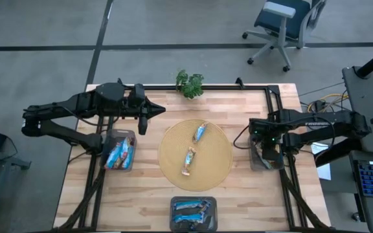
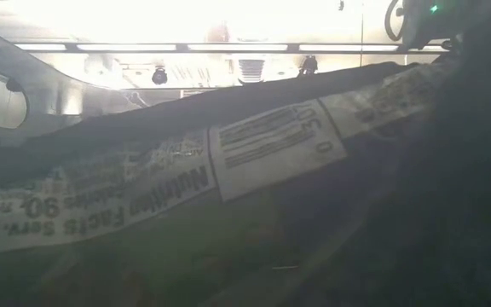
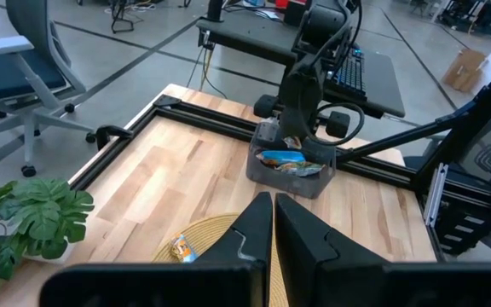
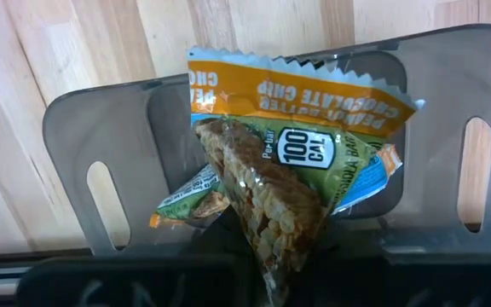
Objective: Pick and place Granola Bars by type
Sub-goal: Put the bottom left yellow granola bar into the top right bin, then put the top yellow granola bar into the top right bin
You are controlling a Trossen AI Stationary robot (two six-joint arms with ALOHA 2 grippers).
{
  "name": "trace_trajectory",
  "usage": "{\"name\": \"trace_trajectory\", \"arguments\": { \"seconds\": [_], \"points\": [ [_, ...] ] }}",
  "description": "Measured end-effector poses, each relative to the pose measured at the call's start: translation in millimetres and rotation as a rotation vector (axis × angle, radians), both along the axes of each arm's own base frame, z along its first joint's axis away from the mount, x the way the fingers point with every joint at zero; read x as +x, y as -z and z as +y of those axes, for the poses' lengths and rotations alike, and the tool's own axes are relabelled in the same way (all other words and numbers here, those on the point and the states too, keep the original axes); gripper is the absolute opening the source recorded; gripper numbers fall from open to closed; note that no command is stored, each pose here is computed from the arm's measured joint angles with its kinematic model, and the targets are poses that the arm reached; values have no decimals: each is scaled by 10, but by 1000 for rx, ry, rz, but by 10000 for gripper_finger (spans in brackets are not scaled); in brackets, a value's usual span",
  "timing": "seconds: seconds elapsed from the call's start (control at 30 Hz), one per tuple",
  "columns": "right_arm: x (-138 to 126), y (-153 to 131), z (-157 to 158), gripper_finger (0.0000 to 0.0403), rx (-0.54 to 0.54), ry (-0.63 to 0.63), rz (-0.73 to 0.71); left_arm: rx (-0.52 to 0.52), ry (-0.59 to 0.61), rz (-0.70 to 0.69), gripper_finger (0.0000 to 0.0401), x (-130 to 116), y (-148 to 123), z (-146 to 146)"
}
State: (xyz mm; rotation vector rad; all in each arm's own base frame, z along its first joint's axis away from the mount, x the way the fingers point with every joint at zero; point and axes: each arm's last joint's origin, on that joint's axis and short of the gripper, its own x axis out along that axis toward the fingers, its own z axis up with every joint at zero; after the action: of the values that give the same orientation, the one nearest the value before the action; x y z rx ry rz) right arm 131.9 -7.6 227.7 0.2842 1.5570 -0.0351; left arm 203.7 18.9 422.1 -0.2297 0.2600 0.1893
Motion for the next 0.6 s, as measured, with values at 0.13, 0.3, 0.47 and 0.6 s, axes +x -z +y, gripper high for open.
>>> {"name": "trace_trajectory", "arguments": {
  "seconds": [0.13,0.3,0.47,0.6],
  "points": [
    [0,1,0,23,0,0,2,0,0,0,0,0,0,0],
    [-3,3,3,46,12,11,11,-2,-1,-1,0,-1,-1,0],
    [-16,31,10,95,32,36,41,-3,-1,-1,0,0,0,0],
    [-12,30,8,132,31,39,37,-3,-1,-1,0,-1,-1,1]
  ]
}}
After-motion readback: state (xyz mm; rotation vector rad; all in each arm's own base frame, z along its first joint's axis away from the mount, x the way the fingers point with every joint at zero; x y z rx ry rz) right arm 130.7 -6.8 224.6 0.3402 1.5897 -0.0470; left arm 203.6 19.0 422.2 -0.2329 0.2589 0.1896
